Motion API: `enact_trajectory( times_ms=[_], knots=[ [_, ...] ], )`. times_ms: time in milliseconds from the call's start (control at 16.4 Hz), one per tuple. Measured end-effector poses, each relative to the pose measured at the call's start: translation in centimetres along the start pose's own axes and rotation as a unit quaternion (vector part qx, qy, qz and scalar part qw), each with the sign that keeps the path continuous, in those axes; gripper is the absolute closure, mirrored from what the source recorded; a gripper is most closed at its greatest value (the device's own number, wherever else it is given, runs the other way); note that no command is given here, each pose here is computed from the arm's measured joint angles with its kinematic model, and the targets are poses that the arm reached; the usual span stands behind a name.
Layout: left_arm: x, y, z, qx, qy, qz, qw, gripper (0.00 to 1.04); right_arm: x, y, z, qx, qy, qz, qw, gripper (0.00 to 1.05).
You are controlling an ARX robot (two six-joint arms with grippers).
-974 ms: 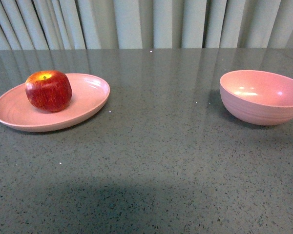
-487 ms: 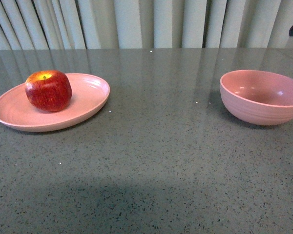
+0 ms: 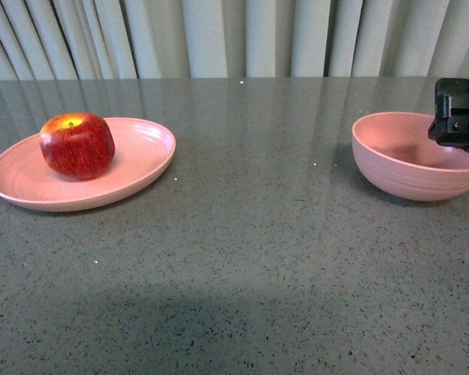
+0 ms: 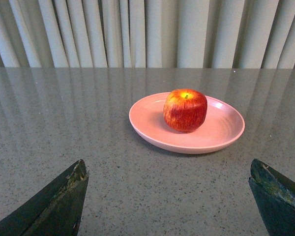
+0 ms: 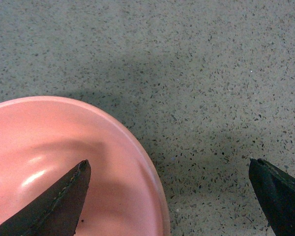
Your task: Move apple from plate to bowl
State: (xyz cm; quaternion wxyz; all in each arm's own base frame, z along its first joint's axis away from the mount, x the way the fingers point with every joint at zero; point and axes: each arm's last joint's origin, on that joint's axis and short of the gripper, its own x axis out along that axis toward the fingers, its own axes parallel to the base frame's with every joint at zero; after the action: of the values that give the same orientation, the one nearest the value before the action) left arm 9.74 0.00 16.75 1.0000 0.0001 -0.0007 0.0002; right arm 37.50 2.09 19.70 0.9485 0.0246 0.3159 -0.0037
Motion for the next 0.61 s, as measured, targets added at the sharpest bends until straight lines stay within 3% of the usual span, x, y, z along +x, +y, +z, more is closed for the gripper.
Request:
enact_trajectory(
  times_ms=[304, 609],
  knots=[
    [0.00, 0.00, 0.00, 0.000, 0.000, 0.000, 1.000, 0.07, 0.98, 0.24, -0.42, 0.002, 0.015, -0.008, 1.000, 0.07],
    [0.00, 0.00, 0.00, 0.000, 0.000, 0.000, 1.000, 0.07, 0.93, 0.78, -0.18, 0.003, 0.016, -0.002, 1.000, 0.50]
  ],
)
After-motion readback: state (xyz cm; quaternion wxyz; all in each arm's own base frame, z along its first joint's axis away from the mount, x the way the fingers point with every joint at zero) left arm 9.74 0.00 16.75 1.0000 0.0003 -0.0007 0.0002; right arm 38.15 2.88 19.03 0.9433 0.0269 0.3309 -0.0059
